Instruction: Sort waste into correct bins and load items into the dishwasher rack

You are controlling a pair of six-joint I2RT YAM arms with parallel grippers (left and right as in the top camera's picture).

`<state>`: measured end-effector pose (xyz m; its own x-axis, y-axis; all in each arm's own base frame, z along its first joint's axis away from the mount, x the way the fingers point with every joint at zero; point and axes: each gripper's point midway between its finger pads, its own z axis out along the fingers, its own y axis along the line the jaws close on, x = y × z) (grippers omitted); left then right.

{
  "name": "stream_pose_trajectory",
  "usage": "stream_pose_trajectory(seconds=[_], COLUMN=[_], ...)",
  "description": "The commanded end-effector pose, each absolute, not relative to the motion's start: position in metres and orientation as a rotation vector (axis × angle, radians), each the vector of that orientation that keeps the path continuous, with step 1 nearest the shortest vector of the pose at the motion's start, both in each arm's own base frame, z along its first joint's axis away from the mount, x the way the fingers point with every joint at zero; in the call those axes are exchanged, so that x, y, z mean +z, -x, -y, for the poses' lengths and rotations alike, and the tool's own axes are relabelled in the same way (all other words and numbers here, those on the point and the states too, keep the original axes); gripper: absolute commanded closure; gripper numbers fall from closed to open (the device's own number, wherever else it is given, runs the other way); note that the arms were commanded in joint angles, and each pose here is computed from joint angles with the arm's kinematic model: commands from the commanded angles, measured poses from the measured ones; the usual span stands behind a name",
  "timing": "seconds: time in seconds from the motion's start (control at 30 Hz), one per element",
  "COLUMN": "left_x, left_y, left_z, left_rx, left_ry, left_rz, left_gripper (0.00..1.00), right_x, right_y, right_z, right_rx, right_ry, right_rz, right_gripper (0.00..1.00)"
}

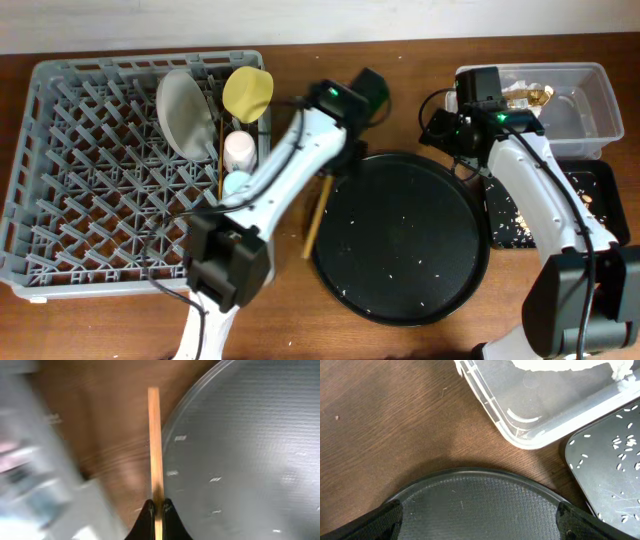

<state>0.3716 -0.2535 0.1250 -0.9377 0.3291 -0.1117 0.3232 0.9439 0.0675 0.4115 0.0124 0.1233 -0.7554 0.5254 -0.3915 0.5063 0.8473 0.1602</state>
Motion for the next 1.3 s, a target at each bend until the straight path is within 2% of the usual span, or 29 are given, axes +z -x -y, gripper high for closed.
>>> stream_pose_trajectory(seconds=[0.0,0.2,0.33,0.37,0.4,0.43,0.5,0.6,0.7,0.73,0.77,0.83,0.97,1.07,1.13,1.2,1.27], left_x=[0.174,0.174,0.148,0.142,0.134,0.13,0.129,0.149,0.238,0.261,0.278,0.3,0.302,0.302,0.302,0.302,0.302], left_y=[-0.401,-0.43,-0.441,-0.444,-0.447,-0.448,-0.448,-0.443,-0.443,-0.438,-0.432,-0.425,-0.423,-0.423,-0.423,-0.423,-0.423], left_z=[0.17,0.063,0.045,0.042,0.036,0.032,0.026,0.023,0.042,0.041,0.04,0.046,0.046,0.046,0.046,0.046,0.046], left_rx=[0.283,0.312,0.354,0.385,0.429,0.445,0.446,0.44,0.186,0.165,0.152,0.057,0.054,0.054,0.054,0.054,0.054], left_ry=[-0.321,0.06,0.112,0.113,0.119,0.128,0.147,0.157,0.137,0.142,0.147,0.185,0.184,0.184,0.184,0.184,0.184], left_rz=[-2.951,-2.999,-3.033,-3.036,-3.036,-3.041,-3.046,-3.039,-2.84,-2.784,-2.744,-2.685,-2.687,-2.687,-2.687,-2.687,-2.687], left_gripper=[0.98,0.98,0.94,0.87,0.59,0.43,0.36,0.33,0.33,0.3,0.01,0.01,0.01,0.01,0.01,0.01,0.01], right_x=[0.122,0.122,0.121,0.121,0.121,0.121,0.121,0.126,0.184,0.197,0.219,0.271,0.354,0.378,0.373,0.37,0.362], right_y=[-0.412,-0.412,-0.412,-0.412,-0.412,-0.412,-0.412,-0.412,-0.394,-0.387,-0.372,-0.325,-0.247,-0.218,-0.204,-0.201,-0.206], right_z=[-0.007,-0.007,-0.007,-0.007,-0.007,-0.007,-0.007,-0.015,-0.018,-0.018,-0.016,-0.013,-0.007,-0.005,-0.005,0.0,0.001], right_rx=[0.03,0.027,0.027,0.027,0.027,0.027,0.027,0.065,0.109,0.108,0.104,0.11,0.181,0.201,0.205,0.171,0.093], right_ry=[-0.766,-0.751,-0.751,-0.751,-0.751,-0.751,-0.751,-0.633,-0.529,-0.499,-0.456,-0.396,-0.362,-0.35,-0.349,-0.359,-0.247], right_rz=[-2.595,-2.598,-2.599,-2.6,-2.6,-2.6,-2.599,-2.628,-2.565,-2.552,-2.532,-2.463,-2.176,-2.065,-2.088,-2.088,-2.081], right_gripper=[0.01,0.01,0.01,0.01,0.01,0.02,0.01,0.01,0.01,0.01,0.01,0.01,0.02,0.02,0.02,0.01,0.02])
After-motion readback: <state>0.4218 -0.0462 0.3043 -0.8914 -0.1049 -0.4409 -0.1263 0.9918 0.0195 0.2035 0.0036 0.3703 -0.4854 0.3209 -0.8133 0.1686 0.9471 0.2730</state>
